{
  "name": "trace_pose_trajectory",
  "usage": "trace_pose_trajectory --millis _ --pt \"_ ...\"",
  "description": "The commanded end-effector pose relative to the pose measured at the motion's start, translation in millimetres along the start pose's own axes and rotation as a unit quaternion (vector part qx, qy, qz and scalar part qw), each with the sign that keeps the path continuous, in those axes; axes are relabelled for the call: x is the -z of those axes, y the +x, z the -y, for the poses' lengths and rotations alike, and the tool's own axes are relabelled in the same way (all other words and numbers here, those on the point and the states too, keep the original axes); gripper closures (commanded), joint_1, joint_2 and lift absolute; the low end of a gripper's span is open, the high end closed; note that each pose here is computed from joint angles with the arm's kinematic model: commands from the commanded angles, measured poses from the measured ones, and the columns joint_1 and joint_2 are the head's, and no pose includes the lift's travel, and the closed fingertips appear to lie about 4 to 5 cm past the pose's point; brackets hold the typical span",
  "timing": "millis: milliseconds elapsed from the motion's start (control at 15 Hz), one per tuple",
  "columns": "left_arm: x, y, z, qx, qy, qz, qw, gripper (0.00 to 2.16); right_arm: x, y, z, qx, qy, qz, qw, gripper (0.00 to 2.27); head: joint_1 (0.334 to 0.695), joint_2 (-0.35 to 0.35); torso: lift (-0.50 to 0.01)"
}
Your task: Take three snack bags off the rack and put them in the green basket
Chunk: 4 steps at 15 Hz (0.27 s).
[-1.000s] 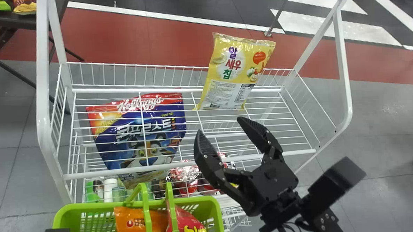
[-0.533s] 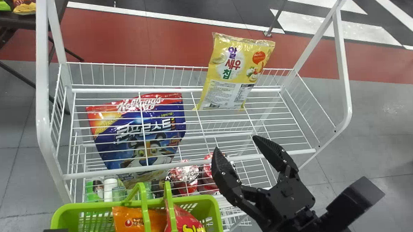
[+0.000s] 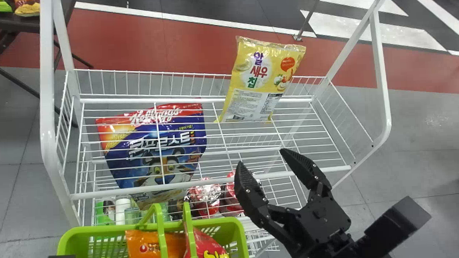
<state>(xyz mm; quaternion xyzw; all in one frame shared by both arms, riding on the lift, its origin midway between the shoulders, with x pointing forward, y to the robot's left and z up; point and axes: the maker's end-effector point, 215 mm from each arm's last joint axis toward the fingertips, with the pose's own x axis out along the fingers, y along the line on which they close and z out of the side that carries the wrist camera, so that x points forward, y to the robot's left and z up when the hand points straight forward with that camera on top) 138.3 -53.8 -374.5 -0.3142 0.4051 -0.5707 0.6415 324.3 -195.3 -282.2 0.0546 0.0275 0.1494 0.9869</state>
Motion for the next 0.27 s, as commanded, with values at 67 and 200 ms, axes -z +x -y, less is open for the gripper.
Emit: trace_pose_trajectory --millis 67,200 --pt "0.3 0.3 0.4 0.002 -0.001 0.0 1.0 1.16 0.6 -0.1 0.5 0.001 0.001 0.0 1.0 0.08 0.695 -0.35 -0.022" --pt "2.2 0.0 0.8 0.002 -0.003 -0.001 1.0 1.16 0.4 -0.2 0.6 0.002 0.001 0.001 1.0 0.09 0.695 -0.35 -0.022"
